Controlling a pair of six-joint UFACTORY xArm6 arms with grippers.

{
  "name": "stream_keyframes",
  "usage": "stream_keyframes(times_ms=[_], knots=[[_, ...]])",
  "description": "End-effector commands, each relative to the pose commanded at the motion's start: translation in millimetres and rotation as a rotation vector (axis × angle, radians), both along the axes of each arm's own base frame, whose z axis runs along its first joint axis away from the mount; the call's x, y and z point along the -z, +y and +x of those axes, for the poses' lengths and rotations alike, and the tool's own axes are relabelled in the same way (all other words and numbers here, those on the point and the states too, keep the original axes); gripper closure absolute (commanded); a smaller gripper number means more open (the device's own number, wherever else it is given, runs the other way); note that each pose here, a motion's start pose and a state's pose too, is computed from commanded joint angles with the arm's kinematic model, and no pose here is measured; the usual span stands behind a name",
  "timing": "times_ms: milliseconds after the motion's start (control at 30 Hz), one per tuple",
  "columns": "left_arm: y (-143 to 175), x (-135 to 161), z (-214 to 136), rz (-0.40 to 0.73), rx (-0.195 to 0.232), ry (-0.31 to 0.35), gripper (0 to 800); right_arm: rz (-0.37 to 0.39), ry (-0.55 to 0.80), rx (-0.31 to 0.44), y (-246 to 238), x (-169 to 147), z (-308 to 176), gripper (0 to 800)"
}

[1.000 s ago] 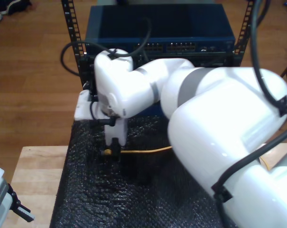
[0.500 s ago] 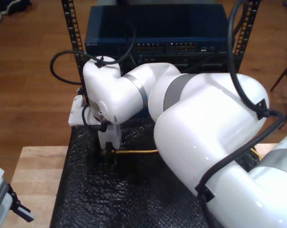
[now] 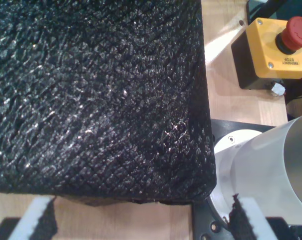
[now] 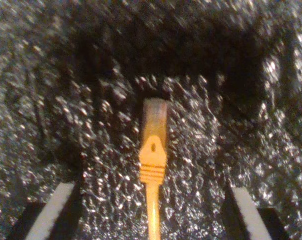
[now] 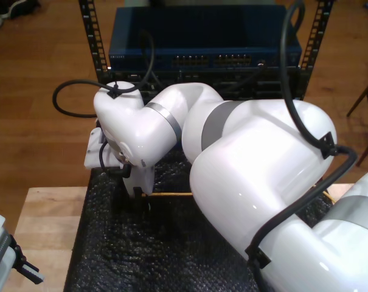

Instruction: Grab the cable and plug it in

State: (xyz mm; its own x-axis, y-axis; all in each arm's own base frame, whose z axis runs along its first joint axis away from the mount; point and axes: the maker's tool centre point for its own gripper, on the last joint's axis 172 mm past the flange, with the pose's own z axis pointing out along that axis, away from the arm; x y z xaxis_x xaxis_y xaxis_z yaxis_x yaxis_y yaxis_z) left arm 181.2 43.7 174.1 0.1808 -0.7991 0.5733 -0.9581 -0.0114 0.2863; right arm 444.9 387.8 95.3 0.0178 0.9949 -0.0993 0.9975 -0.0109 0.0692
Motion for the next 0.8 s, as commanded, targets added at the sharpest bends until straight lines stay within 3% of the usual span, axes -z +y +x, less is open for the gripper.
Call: stream_keyframes(times_ms=[300, 800], knots=[[0.3, -0.1, 0.3, 0.000, 0.000, 0.000, 1, -0.001, 0.000, 0.004, 0.6, 7.8, 0.4, 304], [0.4, -0.6, 0.5, 0.000, 0.000, 0.000, 1, -0.005, -0.019, 0.021, -0.1, 5.8, 4.9, 457]])
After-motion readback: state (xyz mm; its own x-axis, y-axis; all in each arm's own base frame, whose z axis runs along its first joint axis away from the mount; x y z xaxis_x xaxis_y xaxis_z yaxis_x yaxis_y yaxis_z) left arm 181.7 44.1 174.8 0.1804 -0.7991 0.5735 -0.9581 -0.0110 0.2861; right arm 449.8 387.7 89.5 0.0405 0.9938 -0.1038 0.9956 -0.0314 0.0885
